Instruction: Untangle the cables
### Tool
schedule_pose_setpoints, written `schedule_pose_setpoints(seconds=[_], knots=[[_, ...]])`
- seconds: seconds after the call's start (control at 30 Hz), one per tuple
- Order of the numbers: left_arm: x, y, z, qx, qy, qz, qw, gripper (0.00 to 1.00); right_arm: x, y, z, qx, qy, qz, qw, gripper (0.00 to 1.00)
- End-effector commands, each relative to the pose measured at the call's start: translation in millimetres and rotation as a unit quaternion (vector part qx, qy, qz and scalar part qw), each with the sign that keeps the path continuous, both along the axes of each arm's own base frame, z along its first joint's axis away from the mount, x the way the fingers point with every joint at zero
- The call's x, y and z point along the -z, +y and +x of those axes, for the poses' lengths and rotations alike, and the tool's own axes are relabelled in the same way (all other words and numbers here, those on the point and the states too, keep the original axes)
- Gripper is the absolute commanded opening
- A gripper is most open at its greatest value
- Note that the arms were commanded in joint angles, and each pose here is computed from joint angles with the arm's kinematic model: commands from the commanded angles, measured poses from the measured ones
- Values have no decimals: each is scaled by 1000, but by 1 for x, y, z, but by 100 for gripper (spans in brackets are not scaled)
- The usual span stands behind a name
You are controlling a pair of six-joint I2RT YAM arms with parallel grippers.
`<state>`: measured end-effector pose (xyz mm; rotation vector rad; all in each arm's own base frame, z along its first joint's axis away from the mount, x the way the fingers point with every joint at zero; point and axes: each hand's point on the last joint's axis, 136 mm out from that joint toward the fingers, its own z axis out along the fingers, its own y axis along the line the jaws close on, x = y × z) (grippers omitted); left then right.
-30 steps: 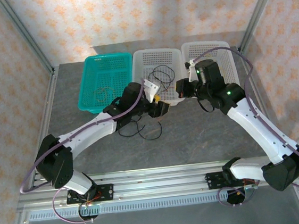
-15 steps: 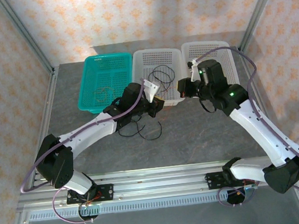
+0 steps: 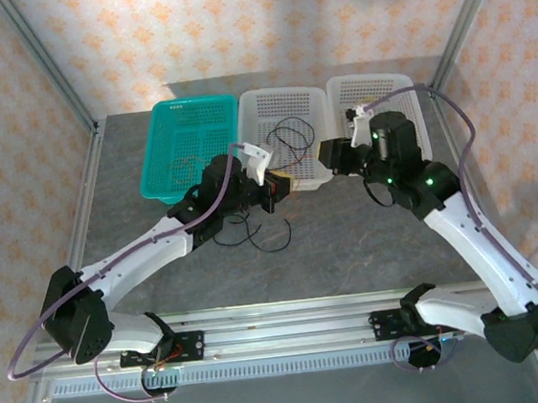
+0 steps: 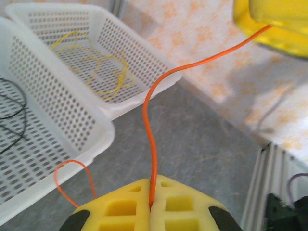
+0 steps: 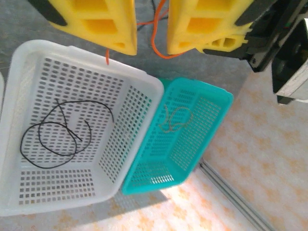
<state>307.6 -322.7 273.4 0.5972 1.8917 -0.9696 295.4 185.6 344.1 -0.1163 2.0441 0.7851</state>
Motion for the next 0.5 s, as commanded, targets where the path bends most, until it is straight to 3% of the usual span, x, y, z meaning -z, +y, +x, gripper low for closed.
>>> schedule_pose_setpoints(seconds=[0.0, 0.17, 0.47], knots=[[-34, -5, -8, 12, -6, -64, 998, 0, -29, -7, 0, 17, -70, 36, 997, 35], [-59, 10, 5, -40, -32, -68, 996, 0, -24, -20, 0, 50, -87, 37, 994, 44], [-95, 51, 42, -104, -34, -90, 990, 0, -24, -22, -5, 53, -121, 73, 989, 44]])
